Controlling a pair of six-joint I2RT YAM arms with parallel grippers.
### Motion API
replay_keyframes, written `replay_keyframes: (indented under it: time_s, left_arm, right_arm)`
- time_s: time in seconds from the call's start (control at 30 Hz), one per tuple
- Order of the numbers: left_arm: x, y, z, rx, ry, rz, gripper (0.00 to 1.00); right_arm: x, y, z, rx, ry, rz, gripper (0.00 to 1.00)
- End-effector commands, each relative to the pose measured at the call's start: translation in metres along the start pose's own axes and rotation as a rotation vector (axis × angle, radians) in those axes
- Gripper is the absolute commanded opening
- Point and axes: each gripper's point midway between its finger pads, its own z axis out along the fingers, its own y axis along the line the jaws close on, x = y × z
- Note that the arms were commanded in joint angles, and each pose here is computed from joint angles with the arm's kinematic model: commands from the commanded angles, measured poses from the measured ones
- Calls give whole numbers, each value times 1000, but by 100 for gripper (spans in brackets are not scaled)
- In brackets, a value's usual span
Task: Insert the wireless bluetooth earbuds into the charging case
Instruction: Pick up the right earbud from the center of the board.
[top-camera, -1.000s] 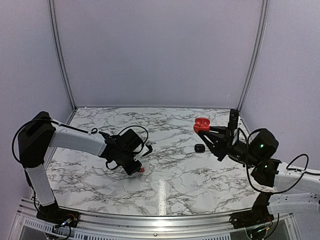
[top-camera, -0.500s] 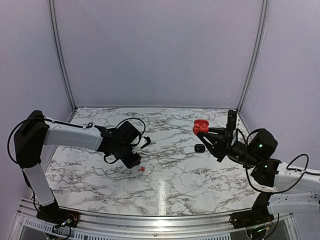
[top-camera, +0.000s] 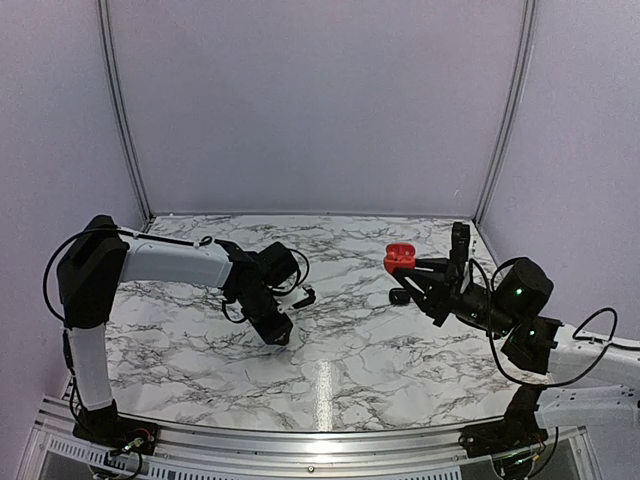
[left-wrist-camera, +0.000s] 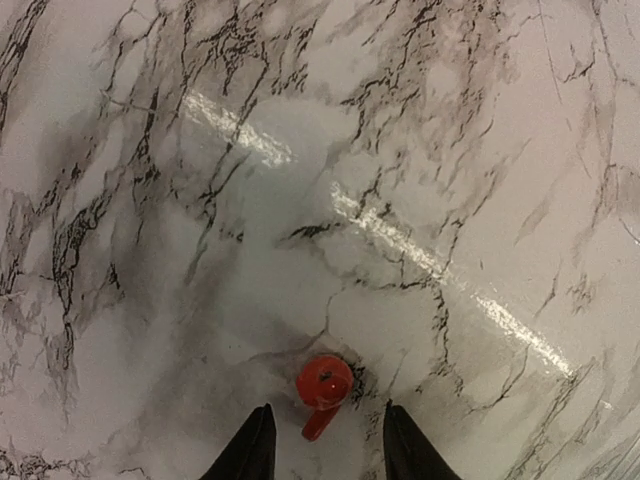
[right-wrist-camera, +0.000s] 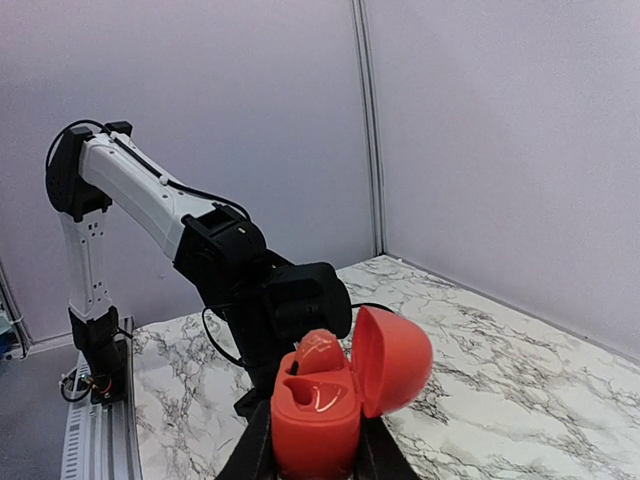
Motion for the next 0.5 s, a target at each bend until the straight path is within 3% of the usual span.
replay_keyframes:
  time_s: [0.0, 0.47]
  left_arm:
    - [5, -1, -2, -6, 59, 24, 37]
    - [2, 8, 18, -37, 138, 59, 30]
  right_arm:
    - [-14, 2, -1, -7, -36, -11, 0]
    - [-15, 1, -1, -2, -35, -15, 0]
